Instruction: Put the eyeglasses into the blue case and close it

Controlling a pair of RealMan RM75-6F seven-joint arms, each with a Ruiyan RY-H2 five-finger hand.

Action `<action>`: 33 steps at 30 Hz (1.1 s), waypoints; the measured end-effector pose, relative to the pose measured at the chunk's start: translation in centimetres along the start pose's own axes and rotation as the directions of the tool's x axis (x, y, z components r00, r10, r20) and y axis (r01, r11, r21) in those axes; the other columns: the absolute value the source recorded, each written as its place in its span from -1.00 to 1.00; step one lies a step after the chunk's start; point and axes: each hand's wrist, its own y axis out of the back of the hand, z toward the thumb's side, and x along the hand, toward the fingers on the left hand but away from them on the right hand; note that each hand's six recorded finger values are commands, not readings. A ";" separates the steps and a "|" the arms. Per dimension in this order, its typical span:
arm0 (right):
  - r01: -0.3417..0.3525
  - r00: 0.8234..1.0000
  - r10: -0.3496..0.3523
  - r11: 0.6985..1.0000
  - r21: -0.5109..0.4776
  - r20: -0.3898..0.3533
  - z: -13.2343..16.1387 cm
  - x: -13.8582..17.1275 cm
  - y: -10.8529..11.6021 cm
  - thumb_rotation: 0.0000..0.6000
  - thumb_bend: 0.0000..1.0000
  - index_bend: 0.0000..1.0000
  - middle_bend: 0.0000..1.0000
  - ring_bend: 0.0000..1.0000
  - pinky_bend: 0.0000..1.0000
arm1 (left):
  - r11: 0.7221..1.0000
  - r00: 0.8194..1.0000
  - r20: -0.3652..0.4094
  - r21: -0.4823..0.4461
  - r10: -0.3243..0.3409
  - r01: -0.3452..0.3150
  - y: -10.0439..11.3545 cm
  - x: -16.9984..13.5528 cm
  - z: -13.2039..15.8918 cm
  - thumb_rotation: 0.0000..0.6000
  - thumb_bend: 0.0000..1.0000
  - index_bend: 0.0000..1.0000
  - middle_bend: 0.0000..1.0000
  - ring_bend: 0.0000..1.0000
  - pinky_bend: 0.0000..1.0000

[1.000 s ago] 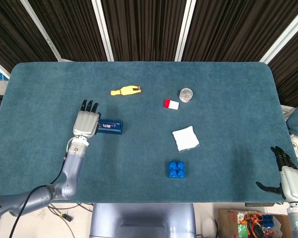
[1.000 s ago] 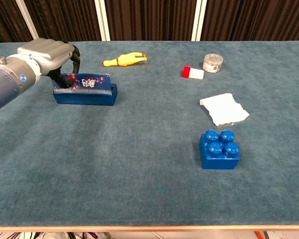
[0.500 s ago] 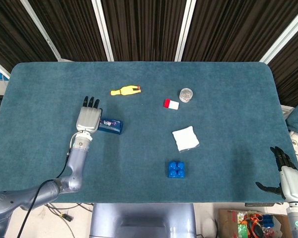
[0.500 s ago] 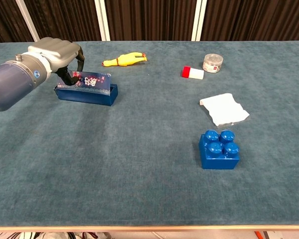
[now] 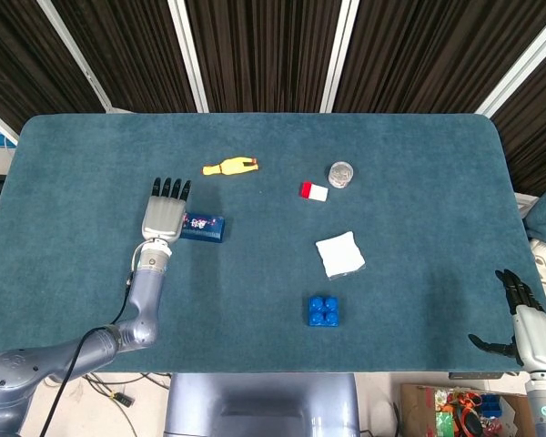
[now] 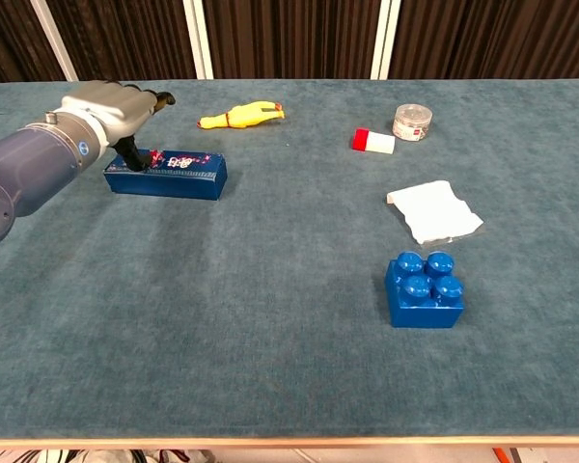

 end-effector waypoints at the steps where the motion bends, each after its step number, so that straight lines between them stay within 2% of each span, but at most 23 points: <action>1: 0.000 1.000 0.000 1.000 0.000 0.000 0.0 0.0 0.0 1.00 -0.85 -0.95 -1.00 -0.89 -0.62 | 1.000 1.000 -0.003 -0.005 0.001 -0.001 0.1 0.0 0.0 1.00 -0.20 -1.00 -0.92 -1.00 -1.00; 5: 0.002 1.000 -0.002 1.000 -0.003 0.001 0.0 0.0 0.1 1.00 -0.85 -0.95 -1.00 -0.89 -0.62 | 0.999 1.000 -0.006 -0.032 0.020 -0.020 0.8 -0.2 -0.2 1.00 -0.21 -0.94 -0.93 -1.00 -1.00; 9: 0.004 1.000 -0.004 1.000 -0.002 0.001 -0.1 -0.1 0.2 1.00 -0.85 -0.95 -1.00 -0.89 -0.62 | 0.997 0.998 0.013 -0.048 0.067 -0.066 1.9 -1.0 -0.6 1.00 -0.22 -0.89 -0.93 -1.00 -0.99; 15: 0.011 1.000 -0.011 1.000 0.003 -0.008 0.1 -0.1 0.2 1.00 -0.85 -0.95 -1.00 -0.89 -0.62 | 0.990 0.993 0.043 -0.093 0.108 -0.103 3.2 -3.9 -2.4 1.00 -0.23 -0.86 -0.93 -1.00 -0.96; 21: 0.013 1.000 -0.013 1.000 0.005 -0.009 0.1 0.0 0.1 1.00 -0.84 -0.95 -1.00 -0.89 -0.62 | 0.987 0.996 0.039 -0.141 0.085 -0.078 3.5 -9.0 -6.0 1.00 -0.23 -0.86 -0.94 -1.00 -0.96; 25: 0.020 1.000 -0.020 1.000 0.007 -0.011 0.2 0.0 0.2 1.00 -0.84 -0.95 -1.00 -0.89 -0.62 | 0.988 0.998 -0.002 -0.139 0.064 -0.063 3.4 -13.3 -10.1 1.00 -0.23 -0.85 -0.94 -1.00 -0.96; 28: 0.026 1.000 -0.026 1.000 0.010 -0.015 0.2 0.0 0.3 1.00 -0.84 -0.96 -1.00 -0.89 -0.62 | 0.987 0.998 -0.011 -0.145 0.065 -0.066 3.4 -15.9 -12.2 1.00 -0.24 -0.83 -0.94 -1.00 -0.96; 33: 0.047 0.998 -0.046 0.999 0.022 -0.036 0.5 0.0 0.5 1.00 -0.84 -0.97 -1.00 -0.89 -0.62 | 0.979 0.997 -0.012 -0.187 0.082 -0.083 4.0 -19.4 -14.0 1.00 -0.24 -0.83 -0.95 -1.00 -0.96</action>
